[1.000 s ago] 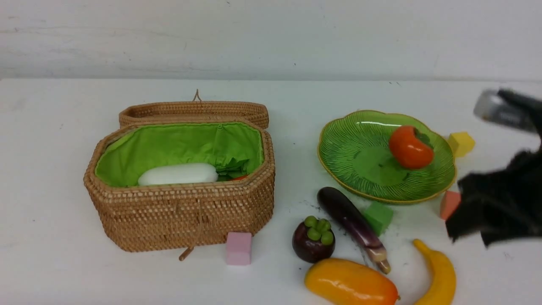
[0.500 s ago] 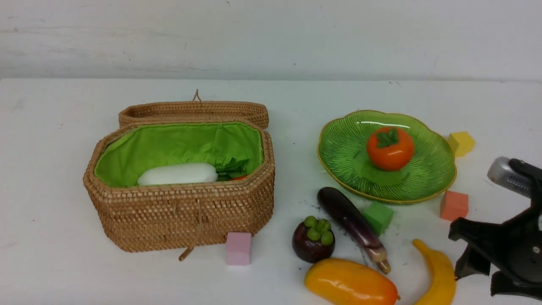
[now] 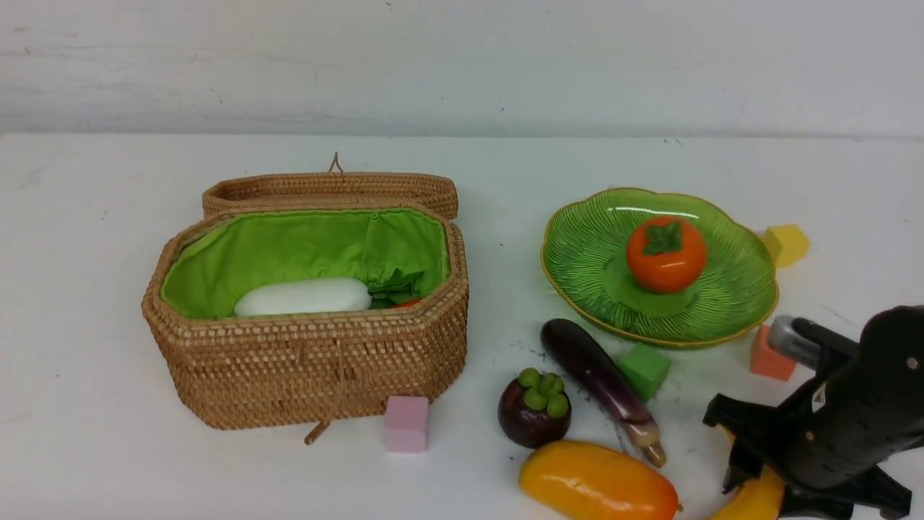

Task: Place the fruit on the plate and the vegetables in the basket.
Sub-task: Use the right arm to grab a banana and put it into the right plate

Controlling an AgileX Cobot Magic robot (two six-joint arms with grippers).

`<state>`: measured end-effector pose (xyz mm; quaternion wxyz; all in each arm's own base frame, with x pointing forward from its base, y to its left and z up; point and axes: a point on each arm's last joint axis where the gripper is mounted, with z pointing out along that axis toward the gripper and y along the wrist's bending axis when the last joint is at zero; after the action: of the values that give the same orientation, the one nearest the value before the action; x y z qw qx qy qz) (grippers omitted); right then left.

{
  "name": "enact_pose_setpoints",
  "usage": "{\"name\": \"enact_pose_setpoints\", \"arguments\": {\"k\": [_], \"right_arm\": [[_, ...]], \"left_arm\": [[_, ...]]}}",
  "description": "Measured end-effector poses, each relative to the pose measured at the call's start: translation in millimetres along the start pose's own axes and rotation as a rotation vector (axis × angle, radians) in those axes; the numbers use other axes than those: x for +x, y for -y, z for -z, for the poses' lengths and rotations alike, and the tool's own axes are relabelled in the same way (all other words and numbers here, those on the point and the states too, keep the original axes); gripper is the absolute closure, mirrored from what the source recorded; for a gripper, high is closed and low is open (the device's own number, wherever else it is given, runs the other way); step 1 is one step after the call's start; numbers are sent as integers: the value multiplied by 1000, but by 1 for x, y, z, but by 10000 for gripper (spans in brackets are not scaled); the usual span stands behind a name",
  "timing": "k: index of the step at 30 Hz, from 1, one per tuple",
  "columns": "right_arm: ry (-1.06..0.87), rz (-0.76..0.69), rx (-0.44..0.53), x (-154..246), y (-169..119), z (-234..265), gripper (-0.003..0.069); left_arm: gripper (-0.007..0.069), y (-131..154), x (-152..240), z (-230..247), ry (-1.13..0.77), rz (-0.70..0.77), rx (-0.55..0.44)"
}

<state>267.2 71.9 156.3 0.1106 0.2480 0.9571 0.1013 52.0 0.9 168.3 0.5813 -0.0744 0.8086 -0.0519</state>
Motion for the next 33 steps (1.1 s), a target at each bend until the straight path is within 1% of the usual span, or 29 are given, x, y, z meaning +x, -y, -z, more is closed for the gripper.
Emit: {"name": "enact_pose_setpoints", "arguments": {"k": [2,4,9,12,14,15,17,18,19,20,22,23,24,25,28,29,31,32,33], "right_arm": [[-4,50,13,0,1,0,275],[-11,129,33,1,2,0,308],[-37,226,82,4,7,11,317],[-10,229,66,1,5,26,317],[54,199,29,-14,2,50,317],[105,170,5,-29,0,68,317],[133,151,-6,-37,0,78,317],[196,106,-24,-58,2,96,317],[219,99,-35,-65,1,103,317],[267,84,-49,-82,1,117,317],[311,91,-70,-102,-3,131,317],[316,91,-72,-104,-3,133,317],[335,117,-94,-121,-11,138,317],[337,119,-96,-122,-12,138,317],[340,138,-123,-154,-31,125,317],[333,138,-120,-157,-31,120,317],[324,144,-117,-179,-40,96,317],[318,144,-113,-181,-40,90,317],[307,142,-107,-191,-43,73,317]], "left_arm": [[409,0,0,0,0,0,0],[407,0,0,0,0,0,0],[404,0,0,0,0,0,0],[403,0,0,0,0,0,0],[400,0,0,0,0,0,0],[398,0,0,0,0,0,0],[396,0,0,0,0,0,0],[396,0,0,0,0,0,0],[394,0,0,0,0,0,0],[392,0,0,0,0,0,0],[390,0,0,0,0,0,0],[389,0,0,0,0,0,0],[389,0,0,0,0,0,0],[389,0,0,0,0,0,0],[387,0,0,0,0,0,0],[387,0,0,0,0,0,0],[387,0,0,0,0,0,0],[387,0,0,0,0,0,0],[387,0,0,0,0,0,0]]}}
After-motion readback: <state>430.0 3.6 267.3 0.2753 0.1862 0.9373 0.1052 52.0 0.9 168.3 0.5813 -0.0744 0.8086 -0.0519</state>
